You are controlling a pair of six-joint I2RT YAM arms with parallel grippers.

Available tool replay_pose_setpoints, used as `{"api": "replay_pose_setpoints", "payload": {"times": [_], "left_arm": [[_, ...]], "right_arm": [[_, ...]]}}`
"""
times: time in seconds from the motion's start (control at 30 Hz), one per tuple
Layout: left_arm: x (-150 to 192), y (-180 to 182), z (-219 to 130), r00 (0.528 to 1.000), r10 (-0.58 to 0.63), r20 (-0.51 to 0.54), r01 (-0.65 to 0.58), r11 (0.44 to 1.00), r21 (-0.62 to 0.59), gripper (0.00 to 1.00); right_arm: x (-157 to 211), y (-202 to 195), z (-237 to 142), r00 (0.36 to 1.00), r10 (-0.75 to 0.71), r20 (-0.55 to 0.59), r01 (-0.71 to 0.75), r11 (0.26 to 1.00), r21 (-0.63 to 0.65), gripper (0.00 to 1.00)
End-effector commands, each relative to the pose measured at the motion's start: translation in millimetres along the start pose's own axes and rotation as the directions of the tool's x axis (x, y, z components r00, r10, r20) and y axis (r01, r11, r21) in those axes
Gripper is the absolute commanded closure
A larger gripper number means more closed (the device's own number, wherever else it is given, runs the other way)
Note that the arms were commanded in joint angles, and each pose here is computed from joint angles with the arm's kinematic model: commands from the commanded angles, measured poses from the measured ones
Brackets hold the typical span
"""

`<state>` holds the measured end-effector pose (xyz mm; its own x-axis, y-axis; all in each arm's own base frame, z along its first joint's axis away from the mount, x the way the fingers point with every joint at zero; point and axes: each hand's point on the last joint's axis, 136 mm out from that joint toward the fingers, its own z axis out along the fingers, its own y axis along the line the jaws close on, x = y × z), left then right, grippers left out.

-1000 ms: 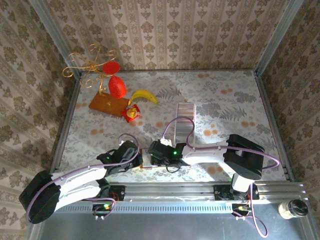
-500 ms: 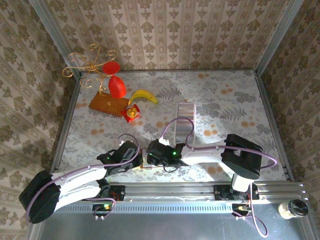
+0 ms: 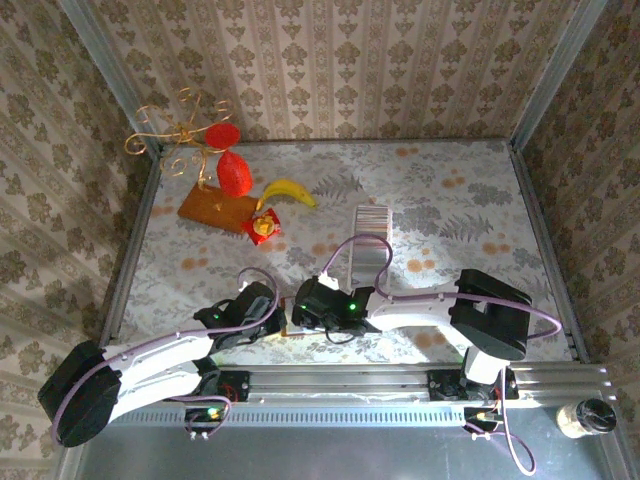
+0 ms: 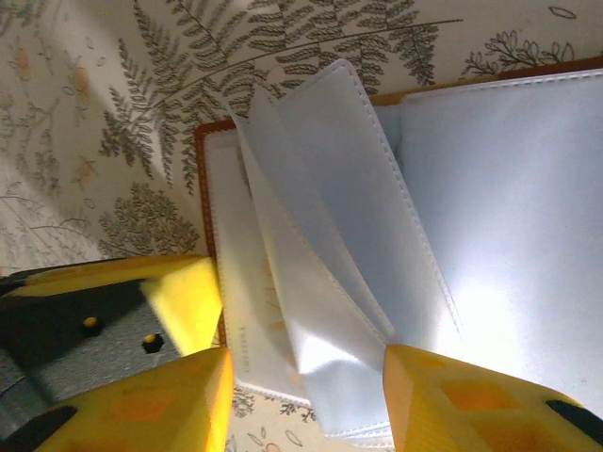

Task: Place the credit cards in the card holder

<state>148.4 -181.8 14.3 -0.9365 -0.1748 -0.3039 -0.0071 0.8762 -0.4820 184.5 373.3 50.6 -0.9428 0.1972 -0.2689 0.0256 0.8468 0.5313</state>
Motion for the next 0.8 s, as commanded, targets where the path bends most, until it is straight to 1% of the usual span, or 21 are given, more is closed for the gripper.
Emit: {"api": "replay_pose_setpoints", "payload": {"times": [0.0,0.23,0.5,0.77], "left_arm": [[42.9,22.8,5.0,0.986,-0.011,-0.166,0.003,0.999,-0.047,0.85],[43.4,21.0,4.6,0.986,-0.012,-0.168,0.005,0.999,-0.039,0.85],[43.3,21.0,4.1,0.986,-0.011,-0.167,0.005,0.999,-0.038,0.86],[40.5,18.8,-2.3,0.99,-0.011,-0.142,0.009,1.0,-0.012,0.86]], "right_arm": [[-4.1,4.3,-5.8,0.999,0.025,0.031,-0.025,0.999,-0.025,0.54],[-0.5,11.1,3.1,0.999,0.046,0.013,-0.045,0.997,-0.061,0.54],[-3.9,15.7,-0.8,0.999,0.042,0.027,-0.039,0.996,-0.08,0.54],[-1.2,21.0,9.5,0.998,0.062,0.015,-0.06,0.992,-0.109,0.54]]}}
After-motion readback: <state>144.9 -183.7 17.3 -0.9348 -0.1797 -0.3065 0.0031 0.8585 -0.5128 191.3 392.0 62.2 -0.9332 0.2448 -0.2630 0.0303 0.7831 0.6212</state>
